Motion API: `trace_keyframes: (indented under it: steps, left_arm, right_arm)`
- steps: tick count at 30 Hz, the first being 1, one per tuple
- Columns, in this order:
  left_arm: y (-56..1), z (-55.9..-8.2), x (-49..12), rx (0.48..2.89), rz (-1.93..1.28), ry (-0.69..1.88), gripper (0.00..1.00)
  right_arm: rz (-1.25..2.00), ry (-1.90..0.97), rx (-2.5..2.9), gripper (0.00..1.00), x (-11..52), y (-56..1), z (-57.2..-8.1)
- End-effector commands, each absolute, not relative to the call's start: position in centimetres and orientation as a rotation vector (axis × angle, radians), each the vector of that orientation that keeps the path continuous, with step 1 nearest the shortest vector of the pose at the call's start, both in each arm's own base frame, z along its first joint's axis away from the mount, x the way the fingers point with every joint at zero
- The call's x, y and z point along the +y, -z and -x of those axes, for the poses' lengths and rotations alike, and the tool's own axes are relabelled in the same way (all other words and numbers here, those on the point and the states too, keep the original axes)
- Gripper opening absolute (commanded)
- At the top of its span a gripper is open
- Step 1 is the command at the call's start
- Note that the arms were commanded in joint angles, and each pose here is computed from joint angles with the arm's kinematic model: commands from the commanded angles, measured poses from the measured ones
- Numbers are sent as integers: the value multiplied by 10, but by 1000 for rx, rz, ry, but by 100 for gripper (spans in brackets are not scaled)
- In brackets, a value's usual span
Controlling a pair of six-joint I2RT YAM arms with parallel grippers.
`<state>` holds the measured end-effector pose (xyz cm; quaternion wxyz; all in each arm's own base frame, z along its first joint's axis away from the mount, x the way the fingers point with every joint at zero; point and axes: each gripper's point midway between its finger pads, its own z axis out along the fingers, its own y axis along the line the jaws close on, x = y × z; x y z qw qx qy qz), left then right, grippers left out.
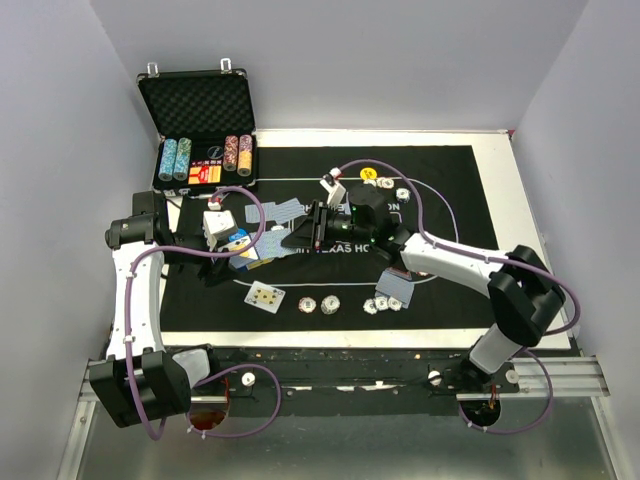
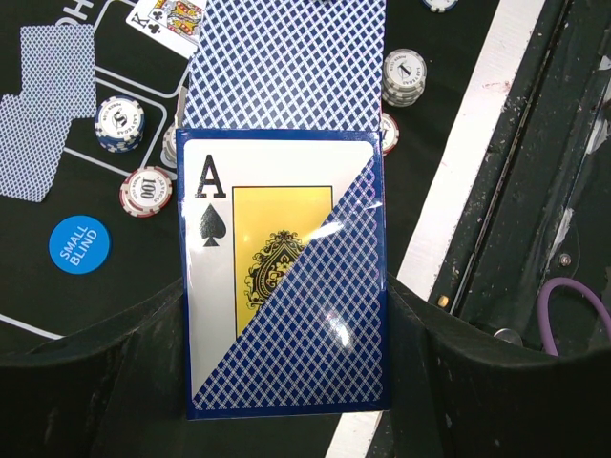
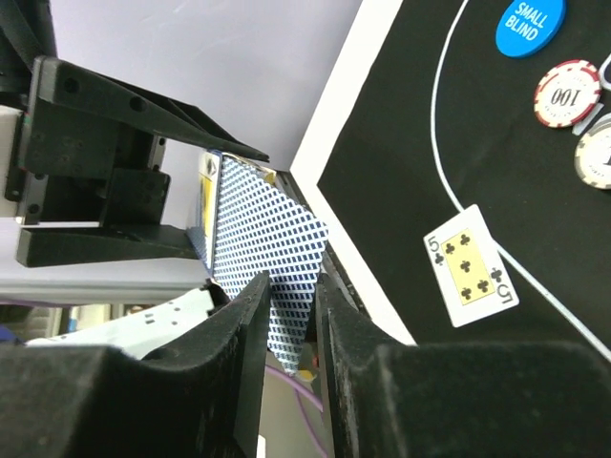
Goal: Distribute texas hold em gaming equipment
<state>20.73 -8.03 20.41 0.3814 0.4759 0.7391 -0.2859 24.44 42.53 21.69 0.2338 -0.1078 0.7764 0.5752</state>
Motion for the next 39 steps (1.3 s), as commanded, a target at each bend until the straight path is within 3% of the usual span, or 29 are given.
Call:
trace_keyframes:
  steps: [1,9,22,25,32,39]
  left_arm:
    - [-210,-153,-98,2007,-1126,1001,0]
    - [-208,-153,-98,2008,-1131,1001,0]
    - [-206,-154,-98,2018,-1126,1012,0]
    - [-205,-153,-97,2022,-1130,1011,0]
    - [-202,-151,-96,2039,-1129,1014,0]
    - [-195,-148,-95,2069,-1129,1034,0]
  right_arm:
    - [273,-1658,2068,28,421,-239,-238]
    - [198,-1804,2002,10,412,-258,-236]
    - [160,-1655,1970,1,367,-274,-262]
    - [185,-1476,2013,1,353,-270,-277]
    - [274,-765,2133,1,291,-223,-321]
    - [393,-323,2153,1,272,-186,-341]
